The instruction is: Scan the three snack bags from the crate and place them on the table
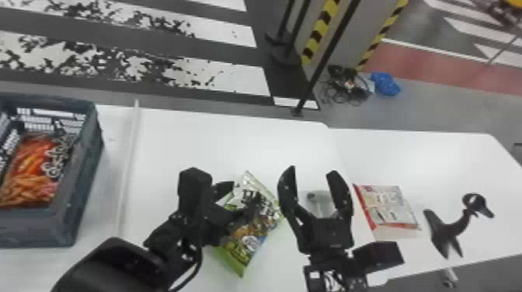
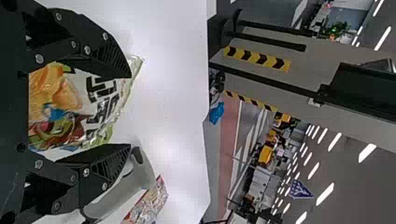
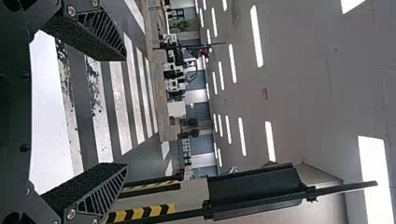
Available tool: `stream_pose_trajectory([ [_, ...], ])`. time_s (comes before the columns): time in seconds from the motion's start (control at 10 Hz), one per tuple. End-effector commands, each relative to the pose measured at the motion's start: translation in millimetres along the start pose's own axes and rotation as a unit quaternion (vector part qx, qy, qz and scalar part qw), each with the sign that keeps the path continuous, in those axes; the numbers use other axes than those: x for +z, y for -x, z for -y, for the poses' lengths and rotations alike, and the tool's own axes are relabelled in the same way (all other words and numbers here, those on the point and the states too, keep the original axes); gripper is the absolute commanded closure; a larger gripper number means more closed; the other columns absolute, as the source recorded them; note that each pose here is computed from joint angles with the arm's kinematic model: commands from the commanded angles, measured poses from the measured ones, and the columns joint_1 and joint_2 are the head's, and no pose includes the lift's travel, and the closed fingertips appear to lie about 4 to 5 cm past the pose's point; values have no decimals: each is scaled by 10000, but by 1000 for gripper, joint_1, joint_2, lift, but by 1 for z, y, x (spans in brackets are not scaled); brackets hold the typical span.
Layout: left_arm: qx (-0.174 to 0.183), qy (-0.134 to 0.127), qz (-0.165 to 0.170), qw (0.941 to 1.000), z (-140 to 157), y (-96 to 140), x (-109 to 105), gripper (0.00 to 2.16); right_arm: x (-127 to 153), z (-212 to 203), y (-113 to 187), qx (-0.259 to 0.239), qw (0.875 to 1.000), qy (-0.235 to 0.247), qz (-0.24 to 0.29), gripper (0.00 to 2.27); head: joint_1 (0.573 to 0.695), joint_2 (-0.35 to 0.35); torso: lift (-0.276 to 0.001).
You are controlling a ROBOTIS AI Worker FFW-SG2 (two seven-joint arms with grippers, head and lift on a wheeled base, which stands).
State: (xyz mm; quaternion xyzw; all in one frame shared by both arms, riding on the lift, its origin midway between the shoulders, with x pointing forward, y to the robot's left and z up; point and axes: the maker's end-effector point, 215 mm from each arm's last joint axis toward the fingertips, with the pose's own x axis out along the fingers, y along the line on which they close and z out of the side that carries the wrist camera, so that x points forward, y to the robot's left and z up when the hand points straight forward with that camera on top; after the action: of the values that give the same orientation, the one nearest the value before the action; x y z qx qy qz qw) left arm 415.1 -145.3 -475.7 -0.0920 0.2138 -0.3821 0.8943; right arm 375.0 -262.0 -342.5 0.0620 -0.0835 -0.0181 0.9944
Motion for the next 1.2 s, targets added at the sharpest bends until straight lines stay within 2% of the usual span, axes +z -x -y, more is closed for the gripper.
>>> stream_pose_trajectory([
  [0.0,128,-49,343,9993,-1,8,23,66,-1,2,1,-12,10000,8,8,124,695,-350,-37],
  [0.2,632,5,690,9956,-36,34,43,66,-6,4,3,-38,10000,19,-33,127,695,-350,-37],
  [0.3,950,-40,1008,9904,-58,59,62,66,-6,6,3,-49,10000,32,-34,127,695,-350,-37],
  [0.5,1558,-74,1344,9786,-103,119,83,66,-16,12,3,-84,9999,96,-115,127,695,-350,-37],
  [0.7,2145,-130,1529,9646,-146,186,93,66,-21,18,6,-114,9997,155,-173,127,695,-350,-37],
  [0.8,2374,-158,1545,9589,-162,216,94,66,-23,21,7,-112,9995,197,-203,127,695,-280,-37],
  [0.9,2557,-157,1602,9533,-175,241,98,66,-30,21,9,-85,9992,253,-287,127,695,-256,-37],
  [1.1,2778,-137,1639,9465,-188,277,98,66,-45,16,17,10,9984,293,-476,127,695,-178,-37],
])
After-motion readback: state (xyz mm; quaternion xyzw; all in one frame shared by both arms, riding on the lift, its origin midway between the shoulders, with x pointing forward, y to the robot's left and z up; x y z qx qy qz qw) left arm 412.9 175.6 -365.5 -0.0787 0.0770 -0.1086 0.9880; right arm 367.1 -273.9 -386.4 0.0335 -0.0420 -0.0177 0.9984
